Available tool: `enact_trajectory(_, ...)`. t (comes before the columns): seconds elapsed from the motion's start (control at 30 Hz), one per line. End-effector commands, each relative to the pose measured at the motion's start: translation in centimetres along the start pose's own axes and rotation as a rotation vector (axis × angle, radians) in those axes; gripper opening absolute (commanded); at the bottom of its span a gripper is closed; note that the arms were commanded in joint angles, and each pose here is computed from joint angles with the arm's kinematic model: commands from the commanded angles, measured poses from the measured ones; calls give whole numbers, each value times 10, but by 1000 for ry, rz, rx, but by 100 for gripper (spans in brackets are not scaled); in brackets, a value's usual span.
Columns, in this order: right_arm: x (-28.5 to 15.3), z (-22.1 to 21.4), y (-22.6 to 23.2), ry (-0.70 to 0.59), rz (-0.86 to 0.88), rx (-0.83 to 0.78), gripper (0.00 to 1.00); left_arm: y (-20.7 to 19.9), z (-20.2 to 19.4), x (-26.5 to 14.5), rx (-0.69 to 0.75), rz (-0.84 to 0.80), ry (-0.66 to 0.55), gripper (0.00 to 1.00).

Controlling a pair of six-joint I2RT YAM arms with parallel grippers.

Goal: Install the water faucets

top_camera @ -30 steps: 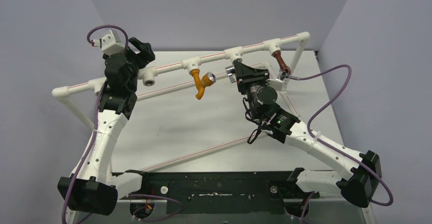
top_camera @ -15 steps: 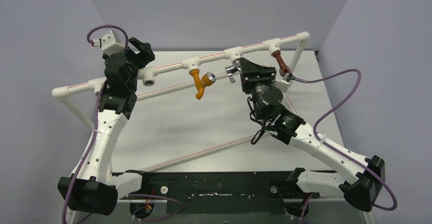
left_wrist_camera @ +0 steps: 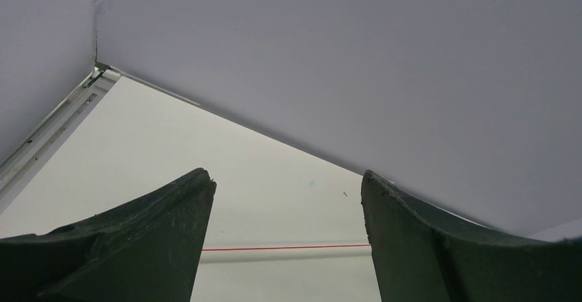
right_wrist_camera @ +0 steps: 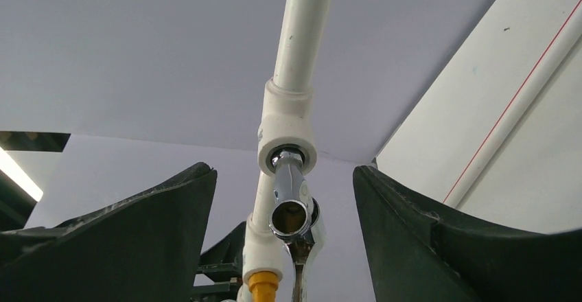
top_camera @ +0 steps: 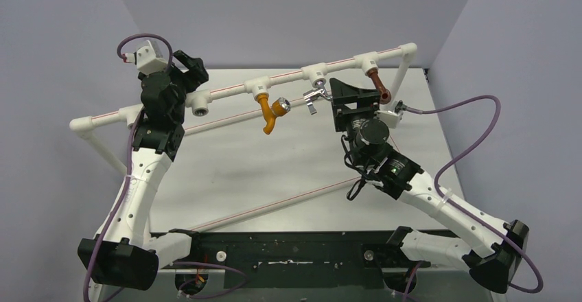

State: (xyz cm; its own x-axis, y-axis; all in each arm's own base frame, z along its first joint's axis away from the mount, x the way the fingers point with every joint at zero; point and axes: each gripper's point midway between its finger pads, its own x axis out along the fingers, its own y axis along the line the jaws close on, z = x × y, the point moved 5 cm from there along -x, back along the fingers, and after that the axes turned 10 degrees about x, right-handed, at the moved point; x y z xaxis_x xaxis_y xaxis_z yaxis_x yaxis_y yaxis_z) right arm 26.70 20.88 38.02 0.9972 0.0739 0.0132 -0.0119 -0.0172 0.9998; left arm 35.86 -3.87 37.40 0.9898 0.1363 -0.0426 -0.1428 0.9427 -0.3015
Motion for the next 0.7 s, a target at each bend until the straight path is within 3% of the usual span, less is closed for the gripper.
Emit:
enact_trajectory(0.0, -13, 18, 18, -27, 40, -65, 75, 35, -96, -7, 120, 119, 358, 76)
enact_trajectory(0.33, -27, 16, 34, 106, 138, -546, 83, 35, -97, -7, 119, 118, 362, 76)
enact_trajectory(0.67, -45, 23, 58, 189, 409, -1131, 79, 35, -97, -7, 121, 119, 361, 76)
